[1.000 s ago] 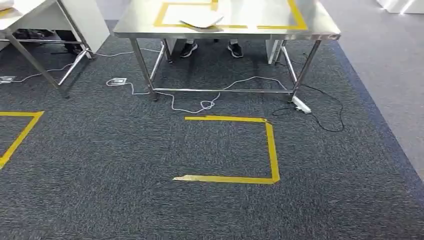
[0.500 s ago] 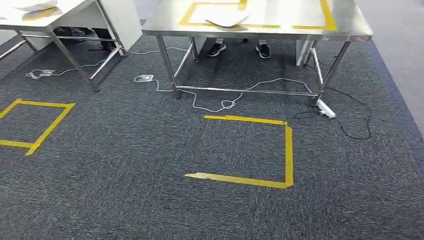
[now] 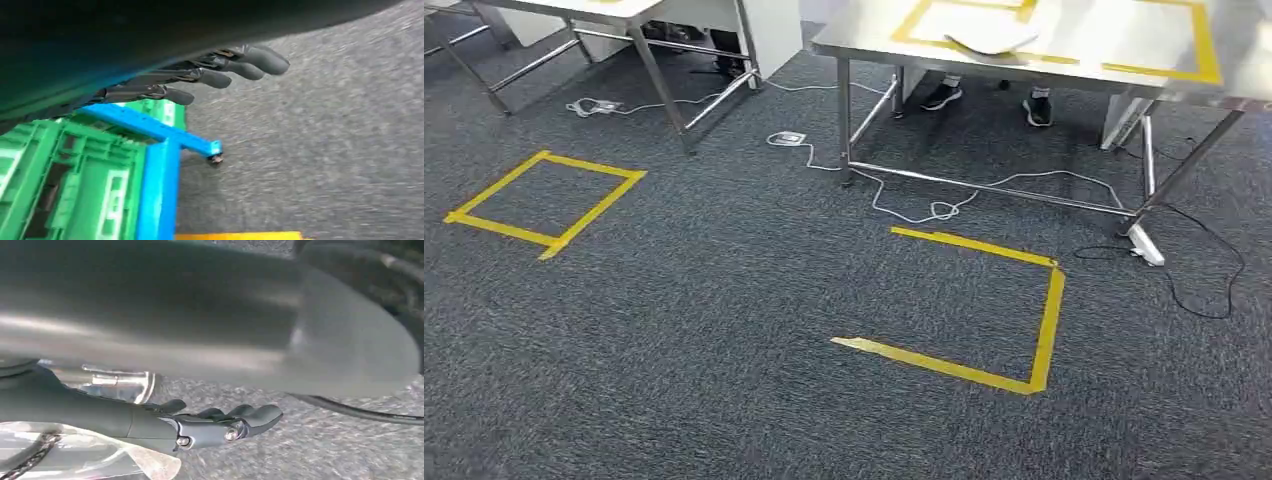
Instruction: Take the parts from the cabinet and place them on the table.
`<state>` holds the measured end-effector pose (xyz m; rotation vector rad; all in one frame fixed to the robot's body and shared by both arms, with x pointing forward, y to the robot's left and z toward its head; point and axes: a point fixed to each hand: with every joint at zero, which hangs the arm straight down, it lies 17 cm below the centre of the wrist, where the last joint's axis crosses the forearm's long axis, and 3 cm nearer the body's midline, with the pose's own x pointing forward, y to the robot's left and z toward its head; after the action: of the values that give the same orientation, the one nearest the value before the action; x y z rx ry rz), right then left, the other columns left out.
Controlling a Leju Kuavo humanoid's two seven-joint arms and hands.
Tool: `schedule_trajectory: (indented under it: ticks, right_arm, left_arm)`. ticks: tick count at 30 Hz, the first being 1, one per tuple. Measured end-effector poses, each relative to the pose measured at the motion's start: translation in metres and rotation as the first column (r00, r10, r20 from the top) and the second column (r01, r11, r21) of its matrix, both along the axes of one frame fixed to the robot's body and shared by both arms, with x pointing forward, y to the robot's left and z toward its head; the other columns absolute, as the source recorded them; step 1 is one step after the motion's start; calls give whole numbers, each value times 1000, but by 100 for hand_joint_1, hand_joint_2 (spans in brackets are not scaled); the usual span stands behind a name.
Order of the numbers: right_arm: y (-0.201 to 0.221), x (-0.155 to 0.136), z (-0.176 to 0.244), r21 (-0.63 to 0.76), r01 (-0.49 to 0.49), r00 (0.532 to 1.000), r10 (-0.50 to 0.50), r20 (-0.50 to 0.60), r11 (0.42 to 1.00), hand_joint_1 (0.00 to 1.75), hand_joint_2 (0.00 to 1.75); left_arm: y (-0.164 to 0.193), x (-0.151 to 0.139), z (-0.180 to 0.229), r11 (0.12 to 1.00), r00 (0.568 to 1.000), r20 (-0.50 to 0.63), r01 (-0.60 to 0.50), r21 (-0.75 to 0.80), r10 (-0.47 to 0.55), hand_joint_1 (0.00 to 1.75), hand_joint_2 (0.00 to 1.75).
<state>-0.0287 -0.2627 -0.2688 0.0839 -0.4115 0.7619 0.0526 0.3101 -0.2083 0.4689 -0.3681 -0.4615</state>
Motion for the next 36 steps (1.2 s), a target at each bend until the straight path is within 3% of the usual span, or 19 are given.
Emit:
schedule_trajectory:
  ticks: [20, 29, 36]
  right_arm:
    - [0, -11, 0, -6, 2, 1000, -2, -14, 1000, 0, 0]
    - [-1, -1, 0, -8, -2, 1000, 2, 1, 1000, 0, 0]
    - [-10, -15, 0, -20, -9, 1000, 8, -15, 1000, 0, 0]
  left_arm:
    - [-3, 0, -1, 999, 1000, -6, -29, -21, 29, 0, 0]
    - [-3, -4, -2, 999, 999, -13, -30, -22, 30, 0, 0]
    - [-11, -7, -1, 995, 995, -18, -95, -37, 95, 0, 0]
